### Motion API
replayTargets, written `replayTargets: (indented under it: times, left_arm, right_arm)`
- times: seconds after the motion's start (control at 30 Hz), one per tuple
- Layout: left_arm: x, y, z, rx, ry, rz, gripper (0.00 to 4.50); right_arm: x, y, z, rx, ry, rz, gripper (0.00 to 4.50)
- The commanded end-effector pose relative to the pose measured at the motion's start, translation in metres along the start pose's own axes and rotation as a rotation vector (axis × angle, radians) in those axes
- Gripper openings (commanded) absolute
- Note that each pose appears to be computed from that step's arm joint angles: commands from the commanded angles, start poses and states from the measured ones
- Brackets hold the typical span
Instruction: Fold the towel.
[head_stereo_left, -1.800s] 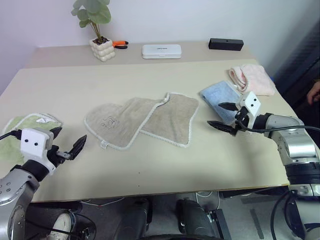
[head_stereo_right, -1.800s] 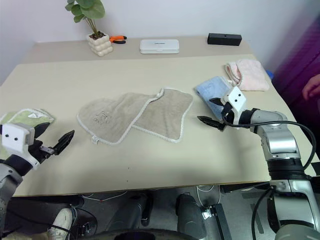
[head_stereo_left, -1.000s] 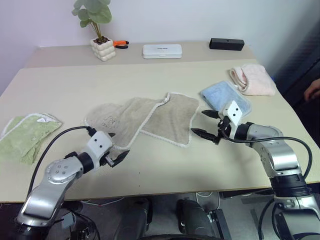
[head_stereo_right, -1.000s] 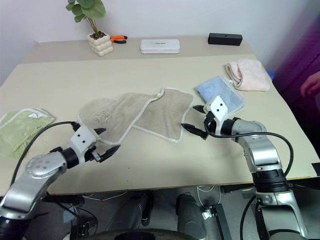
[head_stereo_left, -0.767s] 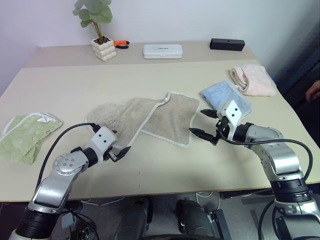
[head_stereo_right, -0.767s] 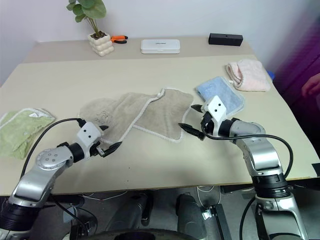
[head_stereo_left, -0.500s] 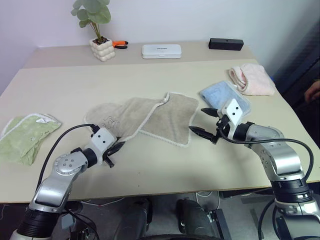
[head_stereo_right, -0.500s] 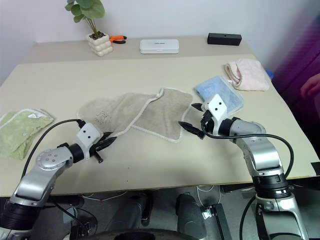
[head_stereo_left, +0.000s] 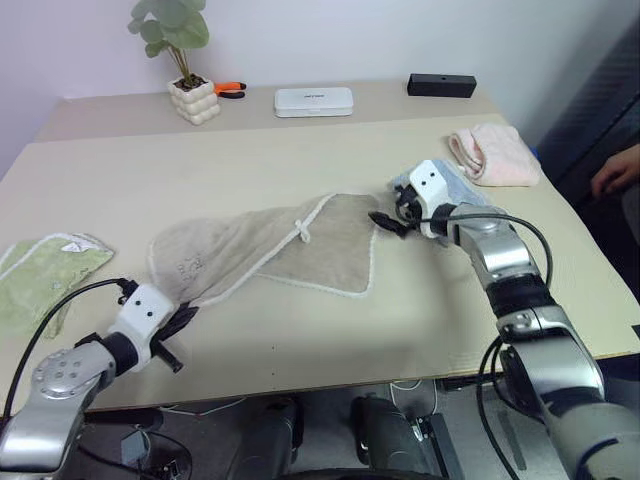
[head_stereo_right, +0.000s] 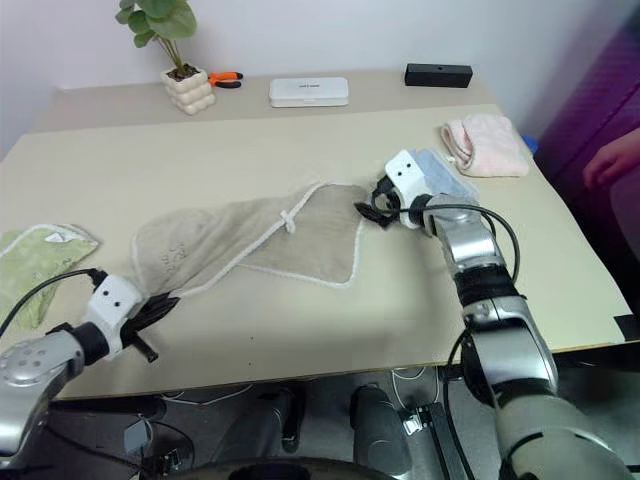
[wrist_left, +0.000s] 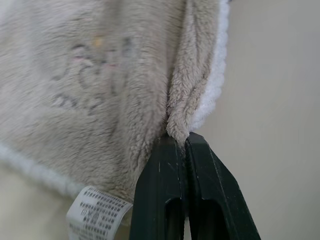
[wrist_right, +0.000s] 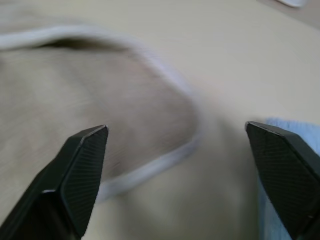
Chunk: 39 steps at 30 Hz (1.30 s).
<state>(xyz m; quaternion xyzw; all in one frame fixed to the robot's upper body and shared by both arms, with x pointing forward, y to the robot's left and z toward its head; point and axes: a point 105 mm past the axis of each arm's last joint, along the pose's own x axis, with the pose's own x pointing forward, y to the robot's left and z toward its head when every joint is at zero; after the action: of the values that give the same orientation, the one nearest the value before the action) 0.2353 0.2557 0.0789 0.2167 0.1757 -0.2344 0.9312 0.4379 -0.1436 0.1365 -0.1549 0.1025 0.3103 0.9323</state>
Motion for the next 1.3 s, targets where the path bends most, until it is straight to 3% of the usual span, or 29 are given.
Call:
replayTargets:
  times: [0.03, 0.37, 0.47, 0.7, 0.83, 0.97, 1.17, 1.3]
  left_arm:
    - [-0.009, 0.005, 0.007, 0.031, -0.022, 0.027, 0.03]
    - [-0.012, -0.003, 0.006, 0.017, -0.023, 0.012, 0.03]
    - [-0.013, -0.003, 0.006, 0.016, -0.02, 0.01, 0.0]
    - [-0.013, -0.003, 0.006, 0.019, -0.014, 0.008, 0.0]
    - [-0.011, 0.001, 0.01, 0.024, -0.024, 0.021, 0.0]
    - [-0.015, 0.004, 0.009, 0.025, -0.018, 0.029, 0.0]
    - [-0.016, 0.003, 0.008, 0.026, -0.01, 0.013, 0.0]
    - [-0.009, 0.0, 0.01, 0.031, -0.014, -0.013, 0.0]
  right_arm:
    - [0.009, -0.006, 0.009, 0.02, -0.012, -0.013, 4.5]
    - [0.031, 0.005, 0.007, 0.138, 0.054, -0.013, 4.5]
    - [0.033, 0.008, 0.001, 0.148, 0.079, -0.006, 3.59]
    - [0.032, 0.011, 0.007, 0.116, 0.045, 0.034, 0.12]
    - [0.022, -0.002, 0.01, 0.044, 0.03, 0.012, 0.05]
    - [-0.007, -0.006, 0.0, 0.001, 0.033, 0.097, 0.05]
    - [-0.07, 0.033, -0.024, 0.044, 0.085, 0.223, 0.05]
    - [-0.089, 0.054, -0.035, 0.075, 0.132, 0.261, 0.05]
